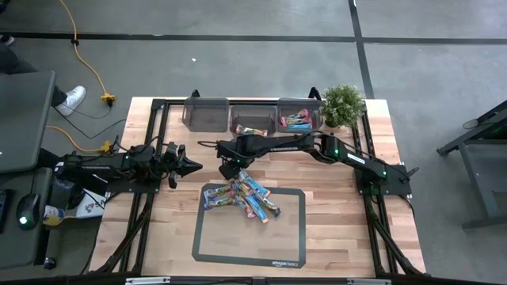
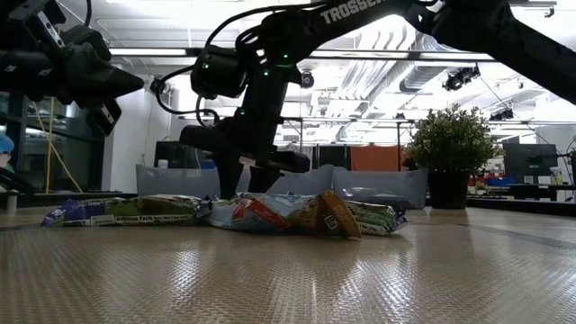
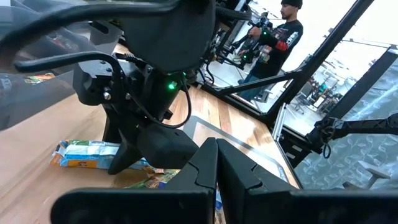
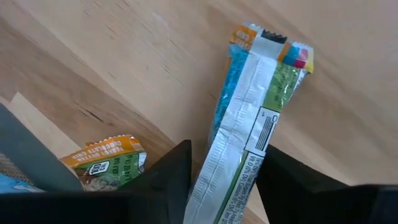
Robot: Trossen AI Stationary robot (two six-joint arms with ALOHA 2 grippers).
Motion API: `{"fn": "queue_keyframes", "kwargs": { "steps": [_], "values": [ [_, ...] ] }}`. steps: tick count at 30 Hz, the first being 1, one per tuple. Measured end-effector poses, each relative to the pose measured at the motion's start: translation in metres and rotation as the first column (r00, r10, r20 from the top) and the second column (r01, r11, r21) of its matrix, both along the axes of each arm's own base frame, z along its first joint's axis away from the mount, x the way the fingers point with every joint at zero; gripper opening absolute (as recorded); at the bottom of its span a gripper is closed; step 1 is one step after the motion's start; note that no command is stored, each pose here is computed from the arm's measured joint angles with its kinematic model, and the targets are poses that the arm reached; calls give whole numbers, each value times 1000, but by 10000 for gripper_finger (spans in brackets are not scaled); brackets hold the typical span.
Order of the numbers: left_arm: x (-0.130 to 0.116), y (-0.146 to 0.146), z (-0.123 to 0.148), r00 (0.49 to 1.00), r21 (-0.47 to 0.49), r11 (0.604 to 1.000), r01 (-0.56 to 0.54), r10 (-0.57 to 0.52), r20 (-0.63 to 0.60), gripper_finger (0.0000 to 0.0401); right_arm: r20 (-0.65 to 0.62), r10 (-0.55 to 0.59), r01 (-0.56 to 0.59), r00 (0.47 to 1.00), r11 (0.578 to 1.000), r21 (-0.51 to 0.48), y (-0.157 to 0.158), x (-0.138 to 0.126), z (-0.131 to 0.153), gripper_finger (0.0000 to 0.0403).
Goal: Pick and place Granola Bars by type
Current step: Put the yellow granola bar into the center black bin
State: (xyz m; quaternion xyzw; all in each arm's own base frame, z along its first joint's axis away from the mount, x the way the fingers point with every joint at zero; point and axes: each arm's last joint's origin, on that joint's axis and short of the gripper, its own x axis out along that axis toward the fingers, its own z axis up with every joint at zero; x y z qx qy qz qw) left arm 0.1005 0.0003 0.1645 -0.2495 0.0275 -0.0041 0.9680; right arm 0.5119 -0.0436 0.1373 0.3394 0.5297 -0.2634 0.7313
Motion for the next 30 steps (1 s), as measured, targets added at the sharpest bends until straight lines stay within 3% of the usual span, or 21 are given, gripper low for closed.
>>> {"fn": "queue_keyframes", "kwargs": {
  "steps": [17, 30],
  "values": [
    [0, 0, 0, 1000, 0, 1000, 0, 0, 0, 1, 88, 16, -16, 996, 1000, 8, -7, 4, 13, 71],
    [0, 0, 0, 1000, -1, 1000, 0, 0, 0, 1, 140, 69, -74, 988, 997, 34, -18, 4, 27, 46]
  ]
}}
